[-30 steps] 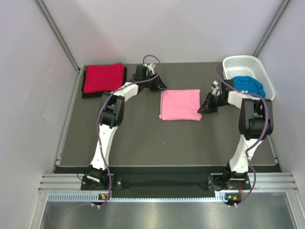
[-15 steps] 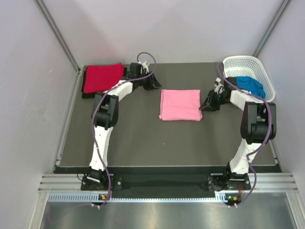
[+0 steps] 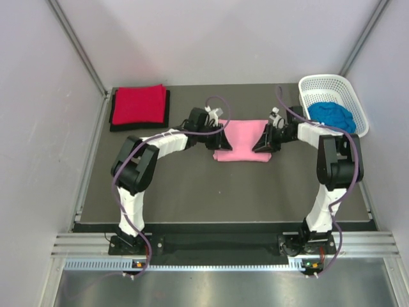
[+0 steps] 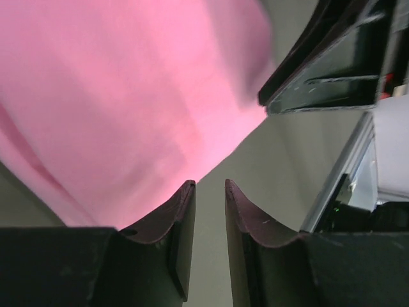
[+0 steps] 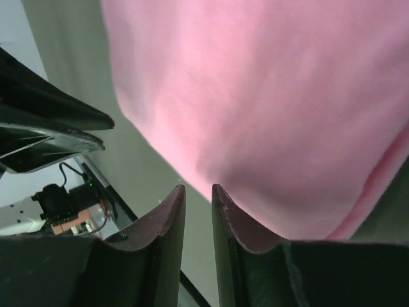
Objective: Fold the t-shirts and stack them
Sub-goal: Fold the tshirt
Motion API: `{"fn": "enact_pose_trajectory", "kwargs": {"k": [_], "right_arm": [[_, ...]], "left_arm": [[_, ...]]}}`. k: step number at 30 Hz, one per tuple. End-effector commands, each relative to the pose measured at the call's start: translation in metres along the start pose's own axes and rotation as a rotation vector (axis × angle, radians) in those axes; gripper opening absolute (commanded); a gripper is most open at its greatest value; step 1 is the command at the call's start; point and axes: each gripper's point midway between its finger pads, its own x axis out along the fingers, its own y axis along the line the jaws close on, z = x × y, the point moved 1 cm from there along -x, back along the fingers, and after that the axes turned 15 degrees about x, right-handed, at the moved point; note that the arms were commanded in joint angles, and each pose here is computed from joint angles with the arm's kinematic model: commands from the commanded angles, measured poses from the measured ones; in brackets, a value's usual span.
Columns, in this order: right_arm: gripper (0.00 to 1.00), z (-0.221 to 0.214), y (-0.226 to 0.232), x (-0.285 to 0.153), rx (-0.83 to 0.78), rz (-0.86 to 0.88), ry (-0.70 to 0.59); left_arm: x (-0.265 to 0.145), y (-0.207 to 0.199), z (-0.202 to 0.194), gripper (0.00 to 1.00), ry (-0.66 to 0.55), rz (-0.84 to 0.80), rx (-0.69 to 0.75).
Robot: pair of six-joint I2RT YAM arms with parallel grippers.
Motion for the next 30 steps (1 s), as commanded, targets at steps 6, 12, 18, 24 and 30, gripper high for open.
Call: {"fn": "enact_pose_trajectory", "kwargs": {"k": [6, 12, 18, 24, 30], "right_arm": [[0.22, -0.001, -0.059, 0.015, 0.071, -0.087, 0.009], [0.22, 0.011, -0.010, -0.015, 0.004, -0.028, -0.059], [0.23, 0.006, 0.027, -0.020, -0.029, 0.045, -0.052], [0.22, -0.009, 0.050, 0.019, -0.071, 0.079, 0.032], [0.17, -0.014, -0.006, 0.050, -0.013, -0.020, 0.074]], "left_arm": [[0.005, 0.062, -0.079, 0.26, 0.161, 0.175, -0.076], [-0.014, 0.040, -0.040, 0.28, 0.103, 0.175, -0.024], [-0.018, -0.001, 0.007, 0.29, 0.016, 0.058, 0.001], [0.000, -0.005, 0.002, 0.30, 0.009, 0.013, -0.038], [0.014, 0.045, -0.050, 0.29, 0.106, 0.124, -0.120]]}}
